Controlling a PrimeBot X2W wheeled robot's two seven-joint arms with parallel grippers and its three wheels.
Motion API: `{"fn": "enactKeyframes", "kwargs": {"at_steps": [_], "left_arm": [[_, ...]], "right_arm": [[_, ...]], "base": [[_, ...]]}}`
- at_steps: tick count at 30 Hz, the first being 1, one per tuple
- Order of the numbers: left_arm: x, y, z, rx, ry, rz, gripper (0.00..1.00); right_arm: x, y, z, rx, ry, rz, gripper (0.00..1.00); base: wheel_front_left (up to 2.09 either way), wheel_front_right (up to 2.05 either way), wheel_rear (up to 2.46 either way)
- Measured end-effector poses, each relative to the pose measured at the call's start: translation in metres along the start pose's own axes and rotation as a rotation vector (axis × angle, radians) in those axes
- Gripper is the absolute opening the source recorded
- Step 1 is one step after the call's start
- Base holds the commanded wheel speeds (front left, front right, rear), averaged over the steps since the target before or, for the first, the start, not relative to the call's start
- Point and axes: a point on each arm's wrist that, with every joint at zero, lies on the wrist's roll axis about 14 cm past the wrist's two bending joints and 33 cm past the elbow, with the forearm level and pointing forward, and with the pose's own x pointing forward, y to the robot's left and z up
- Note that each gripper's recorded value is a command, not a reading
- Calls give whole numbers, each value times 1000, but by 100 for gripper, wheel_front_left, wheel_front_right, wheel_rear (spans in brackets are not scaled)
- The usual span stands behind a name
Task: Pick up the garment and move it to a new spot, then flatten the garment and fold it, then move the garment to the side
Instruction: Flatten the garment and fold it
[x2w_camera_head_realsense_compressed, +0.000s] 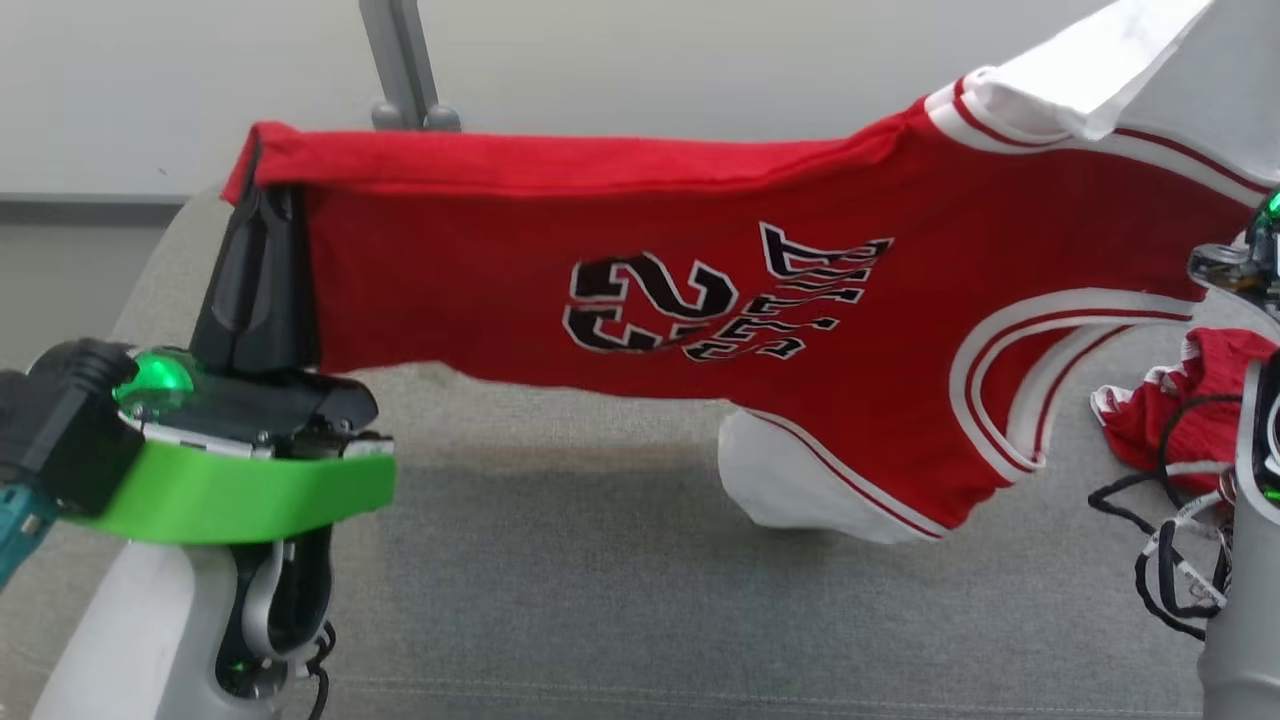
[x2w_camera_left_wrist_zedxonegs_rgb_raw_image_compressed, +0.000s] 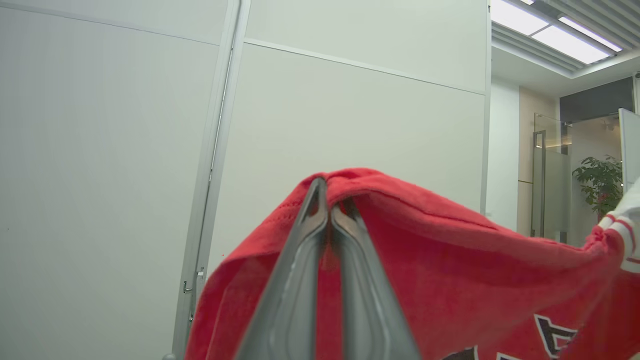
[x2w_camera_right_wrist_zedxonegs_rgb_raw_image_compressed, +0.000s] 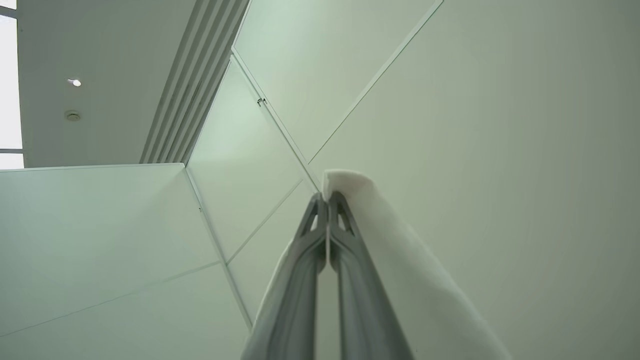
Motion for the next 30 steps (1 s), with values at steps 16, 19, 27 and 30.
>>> {"fn": "enactKeyframes", "kwargs": {"at_steps": [16, 19, 27, 30], "left_arm": [[-59, 23, 35, 29, 139, 112, 2], [-64, 32, 38, 39, 155, 150, 3], [-63, 28, 4, -76, 290, 163, 6], [-64, 35, -16, -79, 365, 183, 7]], "right_arm": [[-74, 35, 40, 58, -28, -33, 0], [-79, 31, 30, 120, 5, -51, 0], [-82, -8, 3, 161, 68, -168, 0], [-84, -36, -6, 141, 82, -243, 0]], "base": [[0, 0, 0], [0, 0, 0], [0, 0, 0], [0, 0, 0]]}}
